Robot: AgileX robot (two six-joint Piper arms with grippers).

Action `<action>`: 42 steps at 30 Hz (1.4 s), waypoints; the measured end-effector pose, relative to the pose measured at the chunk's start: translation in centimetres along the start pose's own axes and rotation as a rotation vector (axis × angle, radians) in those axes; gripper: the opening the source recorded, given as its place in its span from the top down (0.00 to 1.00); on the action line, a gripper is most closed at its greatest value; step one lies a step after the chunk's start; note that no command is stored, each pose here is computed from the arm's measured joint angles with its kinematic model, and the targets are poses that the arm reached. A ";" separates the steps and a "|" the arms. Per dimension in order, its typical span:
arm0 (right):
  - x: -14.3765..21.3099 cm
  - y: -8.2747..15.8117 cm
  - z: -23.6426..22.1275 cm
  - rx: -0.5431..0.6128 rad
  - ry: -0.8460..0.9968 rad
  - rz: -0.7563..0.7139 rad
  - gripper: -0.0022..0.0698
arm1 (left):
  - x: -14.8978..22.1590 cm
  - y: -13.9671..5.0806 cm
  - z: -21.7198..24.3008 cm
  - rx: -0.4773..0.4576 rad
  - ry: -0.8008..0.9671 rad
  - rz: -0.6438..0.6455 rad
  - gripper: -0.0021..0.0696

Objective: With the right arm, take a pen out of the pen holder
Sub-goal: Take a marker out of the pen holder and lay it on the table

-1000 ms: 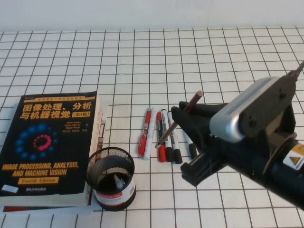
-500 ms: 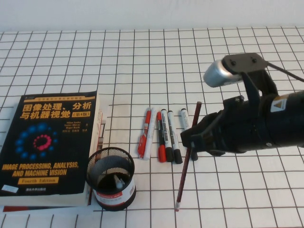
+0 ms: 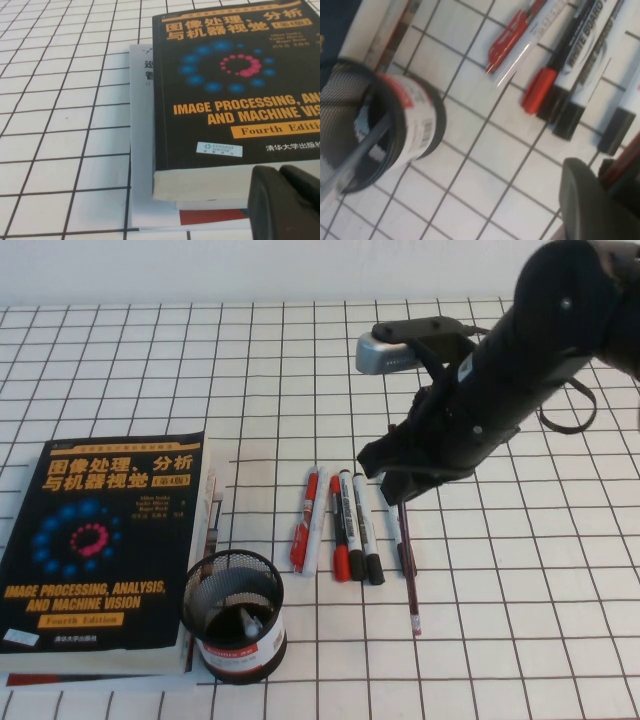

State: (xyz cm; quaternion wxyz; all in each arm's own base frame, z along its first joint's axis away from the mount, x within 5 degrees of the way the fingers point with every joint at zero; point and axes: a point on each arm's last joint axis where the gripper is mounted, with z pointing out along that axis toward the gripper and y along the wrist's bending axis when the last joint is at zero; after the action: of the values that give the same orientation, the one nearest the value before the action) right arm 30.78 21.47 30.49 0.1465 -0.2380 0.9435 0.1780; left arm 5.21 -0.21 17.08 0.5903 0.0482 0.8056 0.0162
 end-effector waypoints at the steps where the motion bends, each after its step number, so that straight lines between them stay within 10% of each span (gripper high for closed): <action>1: -0.8 -0.3 0.3 0.000 0.015 0.005 0.92 | 0.0 0.0 0.0 0.000 0.000 0.000 0.98; 32: -7.6 -6.8 11.6 -0.028 0.134 0.148 0.92 | 0.0 0.0 0.0 0.000 0.000 0.000 0.98; 42: -7.8 -7.0 11.6 -0.021 0.103 0.147 0.50 | 0.0 0.0 0.0 0.000 0.000 0.000 0.98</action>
State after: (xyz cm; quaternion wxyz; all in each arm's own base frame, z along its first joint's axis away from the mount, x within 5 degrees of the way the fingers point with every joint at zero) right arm 43.15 23.49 21.08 0.0819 -0.1782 0.9629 0.1855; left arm 5.21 -0.21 17.08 0.5903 0.0482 0.8056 0.0162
